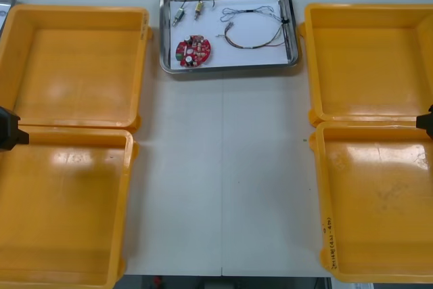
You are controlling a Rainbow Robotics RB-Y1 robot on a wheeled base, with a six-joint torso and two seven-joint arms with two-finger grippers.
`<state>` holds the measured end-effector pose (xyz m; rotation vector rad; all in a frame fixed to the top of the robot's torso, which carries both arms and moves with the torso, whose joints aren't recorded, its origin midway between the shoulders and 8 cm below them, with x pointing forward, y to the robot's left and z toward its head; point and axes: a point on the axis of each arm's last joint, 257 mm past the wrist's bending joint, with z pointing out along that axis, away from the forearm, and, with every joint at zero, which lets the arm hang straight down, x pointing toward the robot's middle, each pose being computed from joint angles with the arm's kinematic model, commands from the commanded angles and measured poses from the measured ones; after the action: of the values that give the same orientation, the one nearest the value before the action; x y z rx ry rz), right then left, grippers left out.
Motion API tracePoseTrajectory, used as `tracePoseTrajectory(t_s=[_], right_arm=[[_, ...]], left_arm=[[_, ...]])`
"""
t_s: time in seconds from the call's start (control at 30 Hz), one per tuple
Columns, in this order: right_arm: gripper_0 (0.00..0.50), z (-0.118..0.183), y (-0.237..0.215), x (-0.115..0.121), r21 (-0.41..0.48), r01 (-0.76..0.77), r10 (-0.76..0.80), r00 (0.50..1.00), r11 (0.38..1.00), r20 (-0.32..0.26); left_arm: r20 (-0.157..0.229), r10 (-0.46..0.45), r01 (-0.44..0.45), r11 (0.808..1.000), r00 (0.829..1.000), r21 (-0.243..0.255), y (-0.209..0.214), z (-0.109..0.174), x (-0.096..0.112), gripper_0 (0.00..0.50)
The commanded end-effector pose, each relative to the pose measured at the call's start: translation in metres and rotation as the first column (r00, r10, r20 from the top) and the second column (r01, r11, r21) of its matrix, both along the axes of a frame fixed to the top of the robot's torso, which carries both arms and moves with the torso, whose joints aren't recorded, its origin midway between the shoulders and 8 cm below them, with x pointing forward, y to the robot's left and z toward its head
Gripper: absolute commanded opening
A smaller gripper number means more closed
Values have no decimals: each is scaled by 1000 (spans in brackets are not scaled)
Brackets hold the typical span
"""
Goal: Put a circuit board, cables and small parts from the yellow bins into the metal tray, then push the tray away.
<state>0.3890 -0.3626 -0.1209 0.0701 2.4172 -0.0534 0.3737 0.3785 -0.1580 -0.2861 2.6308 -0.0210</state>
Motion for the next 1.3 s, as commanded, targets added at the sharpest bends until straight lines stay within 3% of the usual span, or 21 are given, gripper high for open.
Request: tracePoseTrajectory(t_s=[0.03, 0.5, 0.63, 1.3], right_arm=[[500, -12, -29, -15, -42, 35, -37, 998, 999, -50], [500, -44, -31, -7, 46, 48, -41, 988, 998, -152], [500, -53, -24, -1, 107, 35, -14, 982, 994, -190], [500, -32, -29, 10, 50, 1, 8, 983, 999, -181]], left_arm=[[17, -5, 4, 998, 1000, 67, 18, 13, -4, 500], [17, -5, 4, 998, 1000, 67, 18, 13, -4, 500], [17, -5, 4, 998, 1000, 67, 18, 13, -4, 500], [17, -5, 4, 998, 1000, 67, 18, 13, -4, 500]])
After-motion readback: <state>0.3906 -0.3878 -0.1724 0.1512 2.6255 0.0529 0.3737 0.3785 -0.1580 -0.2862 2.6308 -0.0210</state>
